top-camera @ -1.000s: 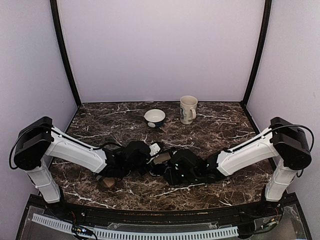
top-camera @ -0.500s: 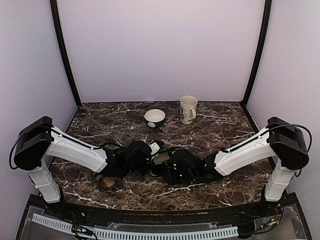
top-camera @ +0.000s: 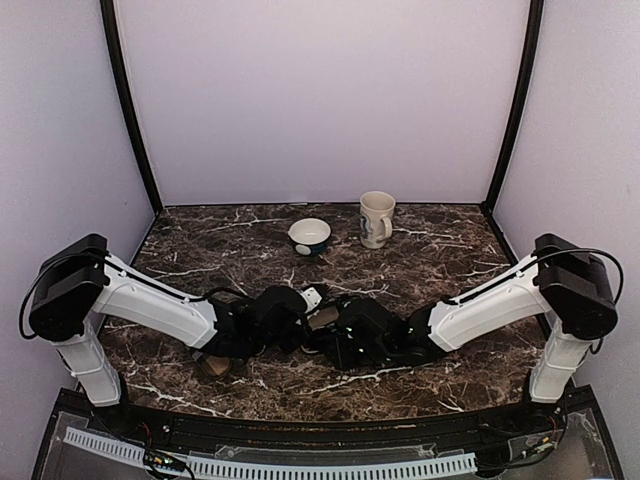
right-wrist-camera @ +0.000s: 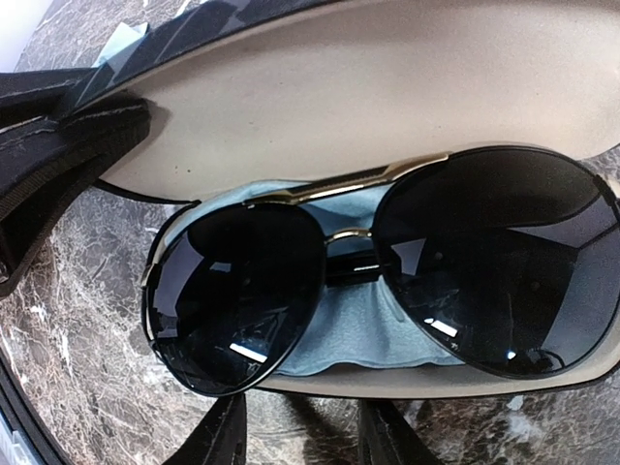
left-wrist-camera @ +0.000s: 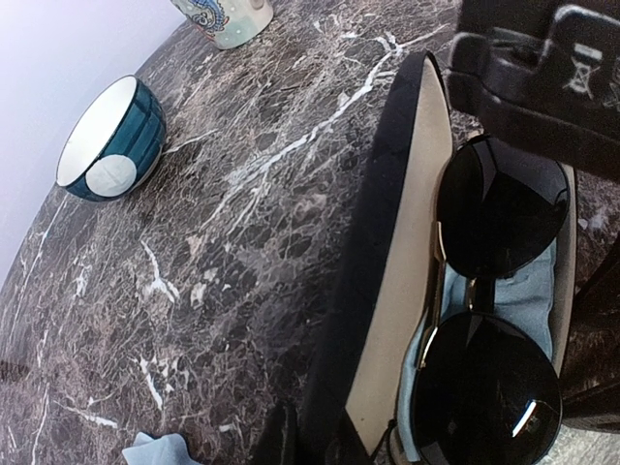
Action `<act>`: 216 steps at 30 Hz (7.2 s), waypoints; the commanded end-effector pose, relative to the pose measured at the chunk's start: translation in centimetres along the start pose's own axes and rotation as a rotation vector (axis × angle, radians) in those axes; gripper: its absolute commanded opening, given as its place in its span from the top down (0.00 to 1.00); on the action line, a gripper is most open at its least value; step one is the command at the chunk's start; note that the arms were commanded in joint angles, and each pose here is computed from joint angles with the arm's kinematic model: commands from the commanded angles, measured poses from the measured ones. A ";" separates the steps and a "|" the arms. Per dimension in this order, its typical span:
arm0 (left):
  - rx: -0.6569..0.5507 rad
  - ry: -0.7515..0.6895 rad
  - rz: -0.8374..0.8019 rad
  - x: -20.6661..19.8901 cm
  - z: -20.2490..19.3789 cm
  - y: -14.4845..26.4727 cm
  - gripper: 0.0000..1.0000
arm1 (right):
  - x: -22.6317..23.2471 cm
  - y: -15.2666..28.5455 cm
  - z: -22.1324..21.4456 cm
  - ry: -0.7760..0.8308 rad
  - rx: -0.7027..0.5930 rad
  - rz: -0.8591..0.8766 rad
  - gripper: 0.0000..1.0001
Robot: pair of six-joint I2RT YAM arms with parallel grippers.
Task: Organize the sunglasses
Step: Adjust the sunglasses in the sunglasses case, then fold the case with sunglasses at the center of the board.
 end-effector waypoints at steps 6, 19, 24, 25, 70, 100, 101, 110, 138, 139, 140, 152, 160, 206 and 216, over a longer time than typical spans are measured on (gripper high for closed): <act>-0.022 0.047 0.006 -0.2 1.5 0.2 1.00 | 1.3 -0.1 1.0 -0.036 -0.023 0.048 0.61; -0.016 0.065 0.018 -0.8 1.7 0.6 1.00 | 1.5 0.1 1.8 -0.116 0.009 0.149 0.63; -0.009 0.064 0.019 -1.0 1.5 0.5 1.00 | 2.1 -0.1 1.8 -0.125 0.039 0.193 0.64; -0.008 0.064 0.020 -1.1 1.5 0.5 1.00 | 2.1 -0.2 1.6 -0.126 0.051 0.200 0.64; 0.006 0.055 0.028 -1.1 1.7 0.2 1.00 | 1.6 1.5 2.7 -0.161 0.029 0.409 0.61; 0.007 0.056 0.028 -1.0 1.7 0.3 1.00 | 1.6 2.1 3.1 -0.163 0.005 0.433 0.61; 0.007 0.052 0.033 -0.9 1.7 0.3 1.00 | 1.7 2.4 3.2 -0.163 0.001 0.437 0.61; -0.001 0.022 0.069 -0.1 2.1 0.7 1.00 | 0.8 6.0 4.4 -0.153 -0.012 0.441 0.67; -0.016 -0.138 0.235 1.8 2.2 1.3 1.00 | -4.9 3.3 13.9 -0.219 -0.106 0.160 0.29; -0.018 -0.144 0.238 1.6 2.2 1.3 1.00 | -4.9 3.0 14.0 -0.222 -0.102 0.158 0.29; -0.019 -0.151 0.243 1.5 2.1 1.3 1.00 | -4.9 2.7 14.0 -0.223 -0.096 0.159 0.29; -0.036 -0.180 0.271 0.7 1.4 1.2 1.00 | -4.8 0.6 12.6 -0.259 -0.034 0.208 0.43; -0.024 -0.191 0.270 -0.4 0.7 0.8 1.00 | -5.0 0.6 10.9 -0.270 -0.022 0.225 0.48; 0.052 -0.154 0.068 -7.5 -2.3 1.6 0.50 | -7.8 0.3 3.7 -0.282 -0.019 0.081 0.60; 0.075 -0.156 0.032 -8.0 -3.1 2.1 0.46 | -8.1 0.4 3.2 -0.272 -0.015 0.062 0.60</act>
Point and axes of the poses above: each gripper's point midway between its finger pads, its own y axis back along the fingers, its own x axis along the line the jaws close on, z = x × y, the point moved 3 cm from there along y, back along the fingers, and after that the axes turned 8 degrees about -y, right-handed, at the moved point
